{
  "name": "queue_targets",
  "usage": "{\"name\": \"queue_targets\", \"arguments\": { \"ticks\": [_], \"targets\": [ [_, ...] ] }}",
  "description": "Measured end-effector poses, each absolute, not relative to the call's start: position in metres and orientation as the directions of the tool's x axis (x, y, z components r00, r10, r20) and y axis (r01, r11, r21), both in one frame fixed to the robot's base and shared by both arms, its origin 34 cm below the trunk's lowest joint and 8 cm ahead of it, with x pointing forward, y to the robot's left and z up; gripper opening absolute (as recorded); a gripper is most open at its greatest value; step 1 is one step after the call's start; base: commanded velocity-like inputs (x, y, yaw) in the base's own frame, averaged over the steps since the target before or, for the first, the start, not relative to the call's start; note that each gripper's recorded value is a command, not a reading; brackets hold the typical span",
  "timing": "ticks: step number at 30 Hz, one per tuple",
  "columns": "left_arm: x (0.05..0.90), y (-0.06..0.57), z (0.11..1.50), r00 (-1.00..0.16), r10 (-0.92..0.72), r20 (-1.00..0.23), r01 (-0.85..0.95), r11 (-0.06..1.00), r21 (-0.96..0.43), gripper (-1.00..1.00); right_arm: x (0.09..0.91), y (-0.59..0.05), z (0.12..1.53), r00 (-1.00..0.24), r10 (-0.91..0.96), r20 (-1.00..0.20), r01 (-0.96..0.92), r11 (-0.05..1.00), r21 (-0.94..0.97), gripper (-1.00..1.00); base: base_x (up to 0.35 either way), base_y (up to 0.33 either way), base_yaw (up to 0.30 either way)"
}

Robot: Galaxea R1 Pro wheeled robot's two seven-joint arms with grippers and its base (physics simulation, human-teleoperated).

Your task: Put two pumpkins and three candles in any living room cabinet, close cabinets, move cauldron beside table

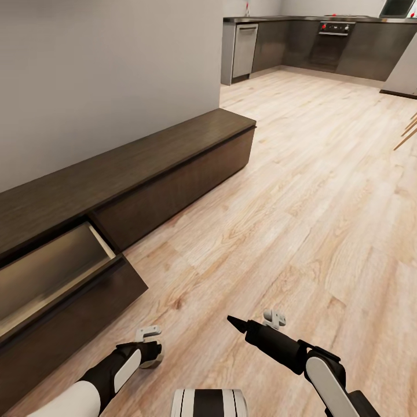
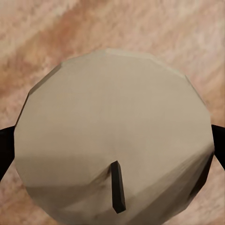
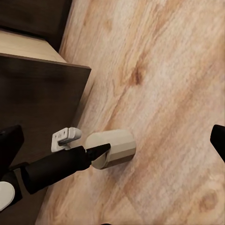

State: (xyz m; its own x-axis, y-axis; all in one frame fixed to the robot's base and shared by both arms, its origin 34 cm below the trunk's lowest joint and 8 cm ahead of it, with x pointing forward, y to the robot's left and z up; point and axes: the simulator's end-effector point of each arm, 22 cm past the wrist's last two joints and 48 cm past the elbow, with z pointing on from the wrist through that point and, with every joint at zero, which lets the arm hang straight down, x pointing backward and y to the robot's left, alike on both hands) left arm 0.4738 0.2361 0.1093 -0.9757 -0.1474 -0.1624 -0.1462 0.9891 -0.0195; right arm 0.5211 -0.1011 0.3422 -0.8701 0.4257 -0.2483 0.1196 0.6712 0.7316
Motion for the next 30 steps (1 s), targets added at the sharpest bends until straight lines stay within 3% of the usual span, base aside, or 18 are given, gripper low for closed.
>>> {"name": "queue_targets", "arguments": {
  "ticks": [30],
  "targets": [
    [0.492, 0.225, 0.133, -0.968, -0.149, -0.201, -0.143, 0.989, -0.044, -1.00, 0.529, -0.101, 0.369, -0.855, 0.426, -0.296, 0.079, 0.671, 0.737, 1.00, 0.000, 0.000, 0.000]
  ]
}}
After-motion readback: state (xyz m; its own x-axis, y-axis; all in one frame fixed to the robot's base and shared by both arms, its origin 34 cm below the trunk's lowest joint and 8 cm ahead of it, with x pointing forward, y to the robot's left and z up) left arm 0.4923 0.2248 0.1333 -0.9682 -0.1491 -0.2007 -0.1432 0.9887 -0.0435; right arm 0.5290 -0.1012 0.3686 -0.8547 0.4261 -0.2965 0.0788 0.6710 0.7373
